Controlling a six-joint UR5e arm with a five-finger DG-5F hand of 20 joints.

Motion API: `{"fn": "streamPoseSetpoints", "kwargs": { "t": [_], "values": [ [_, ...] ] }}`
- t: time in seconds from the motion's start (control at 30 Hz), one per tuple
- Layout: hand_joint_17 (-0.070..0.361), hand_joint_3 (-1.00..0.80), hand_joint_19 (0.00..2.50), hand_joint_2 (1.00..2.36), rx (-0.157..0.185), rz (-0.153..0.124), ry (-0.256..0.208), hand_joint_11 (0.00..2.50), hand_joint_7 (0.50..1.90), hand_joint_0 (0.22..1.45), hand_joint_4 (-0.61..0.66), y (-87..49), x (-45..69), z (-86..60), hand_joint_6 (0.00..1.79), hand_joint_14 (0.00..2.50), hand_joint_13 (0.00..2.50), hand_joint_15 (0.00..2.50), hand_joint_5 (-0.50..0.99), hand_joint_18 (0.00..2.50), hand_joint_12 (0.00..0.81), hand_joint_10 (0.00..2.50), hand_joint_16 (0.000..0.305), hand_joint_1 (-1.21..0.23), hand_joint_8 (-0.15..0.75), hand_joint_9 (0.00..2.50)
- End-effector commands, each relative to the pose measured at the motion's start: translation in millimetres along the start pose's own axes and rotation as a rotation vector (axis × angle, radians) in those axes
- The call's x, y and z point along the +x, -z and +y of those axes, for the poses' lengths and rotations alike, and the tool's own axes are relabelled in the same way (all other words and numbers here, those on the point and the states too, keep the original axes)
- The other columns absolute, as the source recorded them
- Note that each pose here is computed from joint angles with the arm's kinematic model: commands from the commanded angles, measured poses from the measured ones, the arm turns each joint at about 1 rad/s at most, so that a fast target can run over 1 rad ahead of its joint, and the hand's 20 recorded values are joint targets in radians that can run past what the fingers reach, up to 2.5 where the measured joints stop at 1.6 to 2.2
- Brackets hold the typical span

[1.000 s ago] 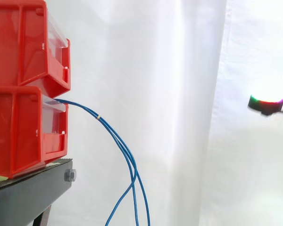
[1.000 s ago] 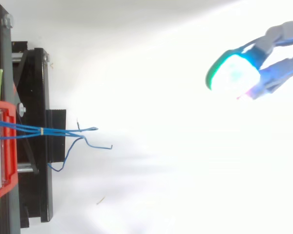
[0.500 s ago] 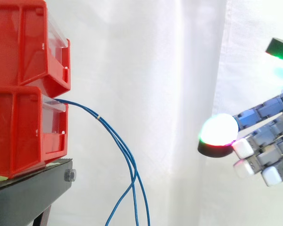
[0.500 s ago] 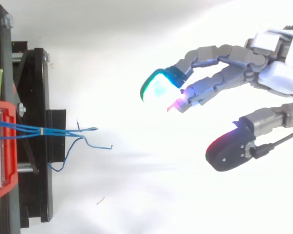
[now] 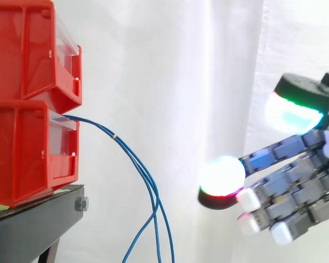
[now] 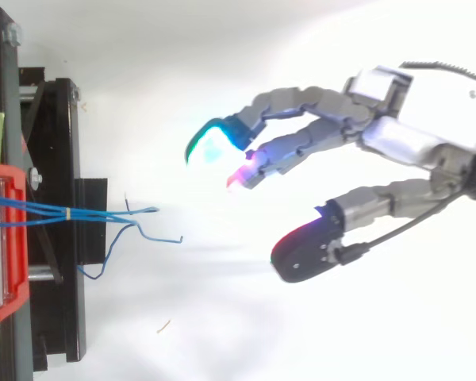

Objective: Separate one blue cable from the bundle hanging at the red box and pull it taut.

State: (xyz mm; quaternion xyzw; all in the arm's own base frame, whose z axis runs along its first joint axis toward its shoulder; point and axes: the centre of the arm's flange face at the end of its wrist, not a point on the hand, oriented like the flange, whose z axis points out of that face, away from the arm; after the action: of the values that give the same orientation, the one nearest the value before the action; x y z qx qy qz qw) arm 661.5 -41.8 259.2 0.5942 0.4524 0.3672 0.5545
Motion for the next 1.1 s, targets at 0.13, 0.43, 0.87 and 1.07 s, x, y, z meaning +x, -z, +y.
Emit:
{"fn": "streamPoseSetpoints", "kwargs": {
  "t": [0.13, 0.43, 0.87, 1.07],
  "values": [
    [0.085, -0.50, 0.41, 1.00, -0.031, -0.005, 0.002, 0.40, 0.75, 0.52, 0.21, -18.5, 14.2, -4.0, 0.50, 0.01, 0.59, 0.24, -0.19, 0.52, 0.327, 0.01, 0.038, -0.84, 0.309, 0.78],
    [0.084, -0.50, 0.41, 1.00, -0.060, -0.003, -0.036, 0.40, 0.75, 0.52, 0.21, -44.8, 28.4, -32.8, 0.50, 0.01, 0.60, 0.24, -0.18, 0.53, 0.325, 0.01, 0.037, -0.82, 0.311, 0.80],
    [0.082, -0.50, 0.42, 1.00, -0.087, -0.004, -0.028, 0.40, 0.75, 0.52, 0.21, -57.1, 35.9, -37.9, 0.50, 0.01, 0.61, 0.24, -0.18, 0.54, 0.321, 0.01, 0.036, -0.79, 0.313, 0.81],
    [0.081, -0.50, 0.42, 1.00, -0.096, -0.007, -0.026, 0.40, 0.75, 0.52, 0.22, -60.0, 31.9, -37.4, 0.50, 0.01, 0.62, 0.24, -0.18, 0.55, 0.322, 0.01, 0.036, -0.78, 0.313, 0.82]
  ]
}}
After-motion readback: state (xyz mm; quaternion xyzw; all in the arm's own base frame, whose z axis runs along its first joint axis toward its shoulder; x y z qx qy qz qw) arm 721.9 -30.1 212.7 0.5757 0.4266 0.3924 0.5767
